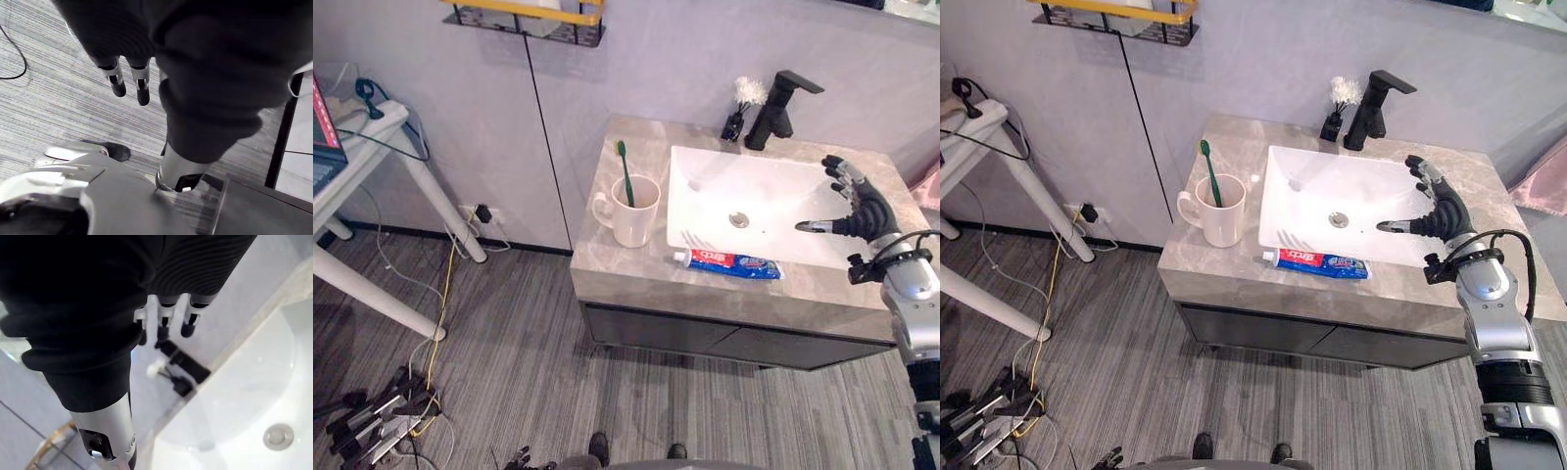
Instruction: Organize washtable
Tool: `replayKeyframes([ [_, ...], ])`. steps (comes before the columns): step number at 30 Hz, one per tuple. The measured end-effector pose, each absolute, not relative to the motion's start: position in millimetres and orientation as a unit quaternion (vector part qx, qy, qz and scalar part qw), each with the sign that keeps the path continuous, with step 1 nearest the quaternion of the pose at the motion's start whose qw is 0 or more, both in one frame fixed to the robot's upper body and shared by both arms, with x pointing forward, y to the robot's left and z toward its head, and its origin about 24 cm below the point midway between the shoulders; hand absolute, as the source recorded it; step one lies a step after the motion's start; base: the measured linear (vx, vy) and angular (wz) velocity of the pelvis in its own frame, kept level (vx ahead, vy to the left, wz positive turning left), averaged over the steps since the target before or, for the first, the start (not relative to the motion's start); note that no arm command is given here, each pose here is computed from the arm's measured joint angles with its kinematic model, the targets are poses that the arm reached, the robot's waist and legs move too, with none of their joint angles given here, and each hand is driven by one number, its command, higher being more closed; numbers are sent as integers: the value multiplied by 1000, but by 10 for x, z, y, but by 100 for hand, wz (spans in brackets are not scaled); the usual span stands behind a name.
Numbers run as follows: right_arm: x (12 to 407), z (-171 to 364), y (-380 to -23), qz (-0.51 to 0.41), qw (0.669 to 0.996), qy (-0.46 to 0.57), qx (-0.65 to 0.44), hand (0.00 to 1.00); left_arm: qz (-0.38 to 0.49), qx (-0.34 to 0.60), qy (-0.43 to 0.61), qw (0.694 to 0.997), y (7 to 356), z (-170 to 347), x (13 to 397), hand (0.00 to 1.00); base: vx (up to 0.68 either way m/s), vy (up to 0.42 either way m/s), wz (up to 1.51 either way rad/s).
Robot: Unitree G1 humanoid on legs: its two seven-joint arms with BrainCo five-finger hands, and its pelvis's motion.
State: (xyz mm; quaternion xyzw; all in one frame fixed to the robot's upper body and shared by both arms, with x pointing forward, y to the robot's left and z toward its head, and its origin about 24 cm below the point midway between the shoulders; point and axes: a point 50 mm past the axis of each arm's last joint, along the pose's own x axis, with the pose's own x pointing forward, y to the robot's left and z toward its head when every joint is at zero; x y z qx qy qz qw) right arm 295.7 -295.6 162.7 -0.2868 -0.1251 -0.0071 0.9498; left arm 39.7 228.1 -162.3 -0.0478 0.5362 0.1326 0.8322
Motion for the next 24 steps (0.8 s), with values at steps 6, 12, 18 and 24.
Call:
replayKeyframes([
  [6,3000,1573,-2829,28,948,-121,-292,0,130,-44,535,834,2287,-1618,397,0,-7,13,3],
  [12,3014,1516,-2749,53,950,-116,-285,0,130,-43,533,835,2299,-1614,400,0,-1,0,1],
  [18,3010,1395,-2642,95,948,-96,-288,0,125,-36,530,838,2308,-1607,412,0,-2,-1,1],
  [24,2969,1250,-2599,122,947,-70,-290,0,116,-29,526,842,2306,-1601,442,0,0,0,0],
])
